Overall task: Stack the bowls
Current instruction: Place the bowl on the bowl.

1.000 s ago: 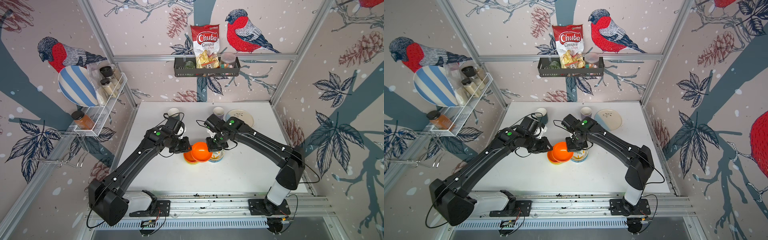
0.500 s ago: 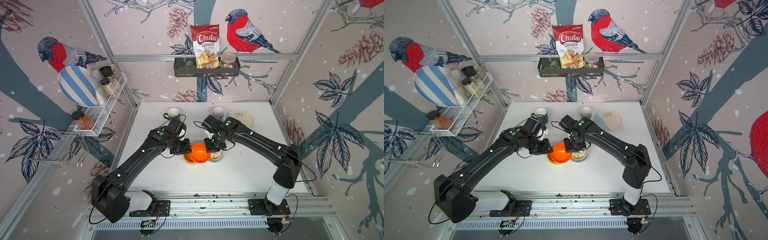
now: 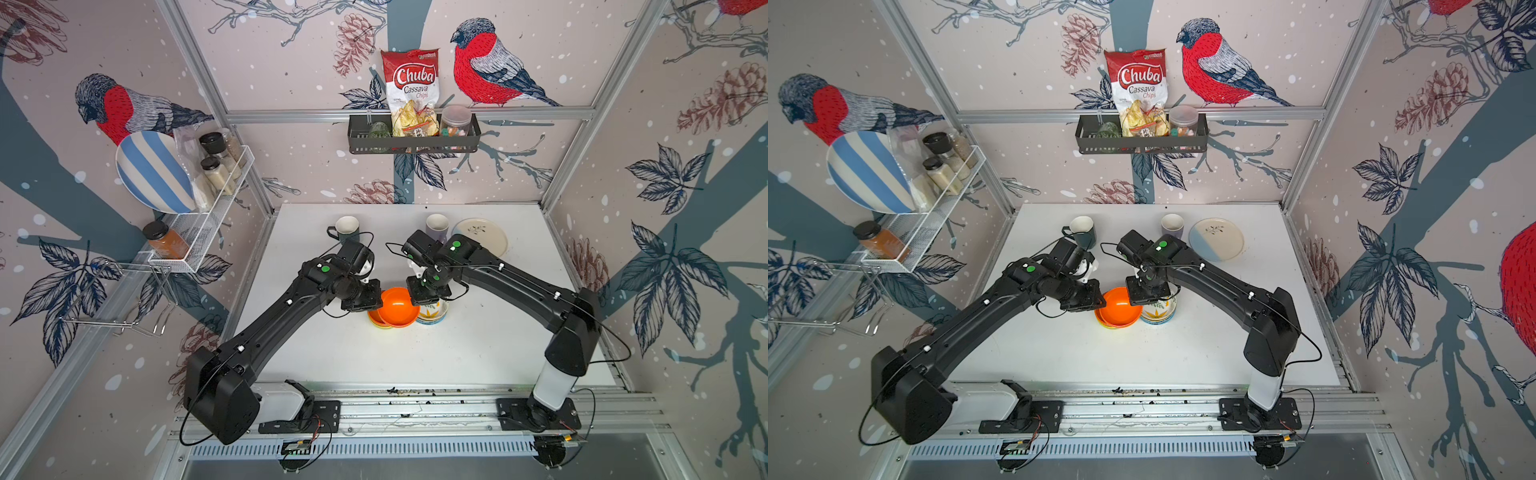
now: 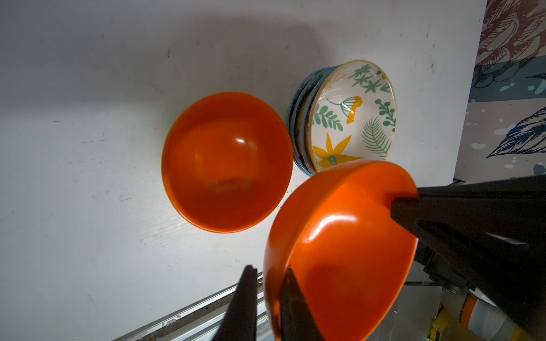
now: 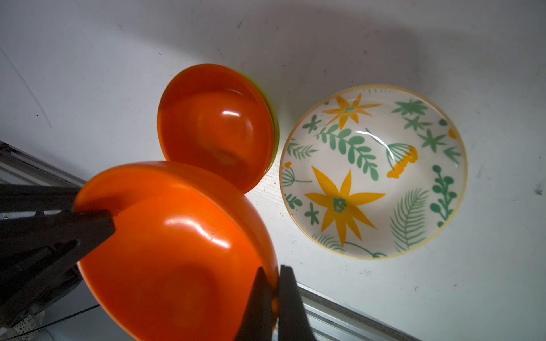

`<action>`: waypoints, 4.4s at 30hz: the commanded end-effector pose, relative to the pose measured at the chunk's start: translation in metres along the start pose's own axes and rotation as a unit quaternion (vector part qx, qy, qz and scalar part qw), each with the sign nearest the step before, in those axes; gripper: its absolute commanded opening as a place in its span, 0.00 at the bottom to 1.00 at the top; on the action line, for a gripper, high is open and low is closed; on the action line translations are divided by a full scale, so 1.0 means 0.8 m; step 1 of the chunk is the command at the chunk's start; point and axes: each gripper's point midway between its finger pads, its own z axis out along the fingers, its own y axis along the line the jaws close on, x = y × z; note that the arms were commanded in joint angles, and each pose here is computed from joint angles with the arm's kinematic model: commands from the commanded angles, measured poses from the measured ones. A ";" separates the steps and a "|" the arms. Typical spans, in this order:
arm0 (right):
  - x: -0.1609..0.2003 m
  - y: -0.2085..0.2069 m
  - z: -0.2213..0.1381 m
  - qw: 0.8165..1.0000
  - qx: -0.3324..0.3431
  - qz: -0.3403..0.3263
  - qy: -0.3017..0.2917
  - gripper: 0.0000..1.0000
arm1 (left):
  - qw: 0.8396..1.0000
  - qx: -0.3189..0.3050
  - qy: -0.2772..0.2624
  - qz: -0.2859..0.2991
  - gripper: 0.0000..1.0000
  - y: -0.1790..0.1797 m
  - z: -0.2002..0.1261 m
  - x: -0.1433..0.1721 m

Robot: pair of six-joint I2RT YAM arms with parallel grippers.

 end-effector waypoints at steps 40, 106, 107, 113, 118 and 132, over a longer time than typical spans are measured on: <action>-0.007 -0.145 -0.087 0.986 -0.026 0.127 -0.105 0.56 | 0.994 -0.102 -0.045 -0.008 0.00 0.051 0.020 -0.038; 0.002 -0.142 -0.067 0.988 -0.032 0.124 -0.088 0.55 | 0.990 -0.139 -0.007 -0.019 0.00 0.078 0.065 -0.028; 0.001 -0.142 -0.067 0.988 -0.033 0.124 -0.088 0.55 | 0.990 -0.140 -0.005 -0.020 0.00 0.079 0.066 -0.026; 0.001 -0.142 -0.068 0.988 -0.031 0.124 -0.088 0.55 | 0.990 -0.143 -0.003 -0.019 0.00 0.080 0.063 -0.023; 0.002 -0.141 -0.066 0.988 -0.030 0.123 -0.086 0.55 | 0.989 -0.146 -0.003 -0.019 0.00 0.081 0.061 -0.021; 0.004 -0.140 -0.063 0.989 -0.030 0.120 -0.083 0.55 | 0.988 -0.150 0.006 -0.019 0.00 0.085 0.067 -0.015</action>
